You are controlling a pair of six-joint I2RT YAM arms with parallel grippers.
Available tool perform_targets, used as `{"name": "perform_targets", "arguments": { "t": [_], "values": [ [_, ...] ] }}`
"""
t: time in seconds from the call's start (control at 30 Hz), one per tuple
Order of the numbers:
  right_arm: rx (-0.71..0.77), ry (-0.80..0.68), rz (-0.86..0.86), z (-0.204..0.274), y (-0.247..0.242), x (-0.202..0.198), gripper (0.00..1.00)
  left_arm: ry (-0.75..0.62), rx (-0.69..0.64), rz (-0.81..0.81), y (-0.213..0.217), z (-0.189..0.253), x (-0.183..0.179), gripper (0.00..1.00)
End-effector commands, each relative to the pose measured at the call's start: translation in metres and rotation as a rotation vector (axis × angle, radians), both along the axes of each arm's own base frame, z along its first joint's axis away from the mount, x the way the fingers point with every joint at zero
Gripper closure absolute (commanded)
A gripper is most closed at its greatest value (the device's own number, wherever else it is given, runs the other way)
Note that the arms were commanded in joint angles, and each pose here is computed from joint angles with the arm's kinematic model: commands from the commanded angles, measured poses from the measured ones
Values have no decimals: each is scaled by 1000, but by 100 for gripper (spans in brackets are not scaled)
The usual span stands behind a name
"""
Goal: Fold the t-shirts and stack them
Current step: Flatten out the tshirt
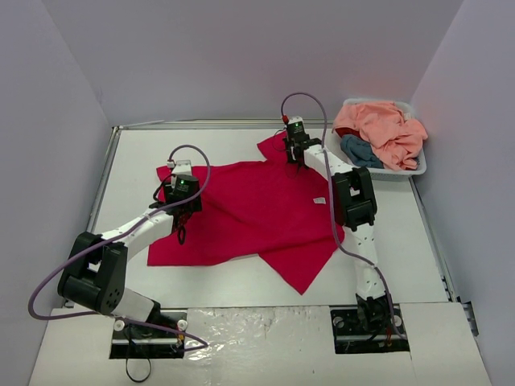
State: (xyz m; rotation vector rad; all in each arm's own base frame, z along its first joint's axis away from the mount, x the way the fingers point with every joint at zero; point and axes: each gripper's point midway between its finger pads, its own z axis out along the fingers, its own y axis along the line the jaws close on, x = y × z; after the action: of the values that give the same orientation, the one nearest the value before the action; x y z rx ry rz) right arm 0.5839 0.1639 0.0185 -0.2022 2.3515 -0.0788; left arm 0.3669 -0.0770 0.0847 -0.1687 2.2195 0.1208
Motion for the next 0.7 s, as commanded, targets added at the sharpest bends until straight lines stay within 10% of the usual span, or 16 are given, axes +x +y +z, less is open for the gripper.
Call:
{"name": "perform_targets", "arguments": {
  "t": [0.0,0.67],
  "values": [
    [4,36,-19,-12,-9,-1,100,-62,-11,13,0,19,5,48],
    [37,36,-191,-28,-57,34,100,-34,22,24,3,9,6,47]
  ]
}}
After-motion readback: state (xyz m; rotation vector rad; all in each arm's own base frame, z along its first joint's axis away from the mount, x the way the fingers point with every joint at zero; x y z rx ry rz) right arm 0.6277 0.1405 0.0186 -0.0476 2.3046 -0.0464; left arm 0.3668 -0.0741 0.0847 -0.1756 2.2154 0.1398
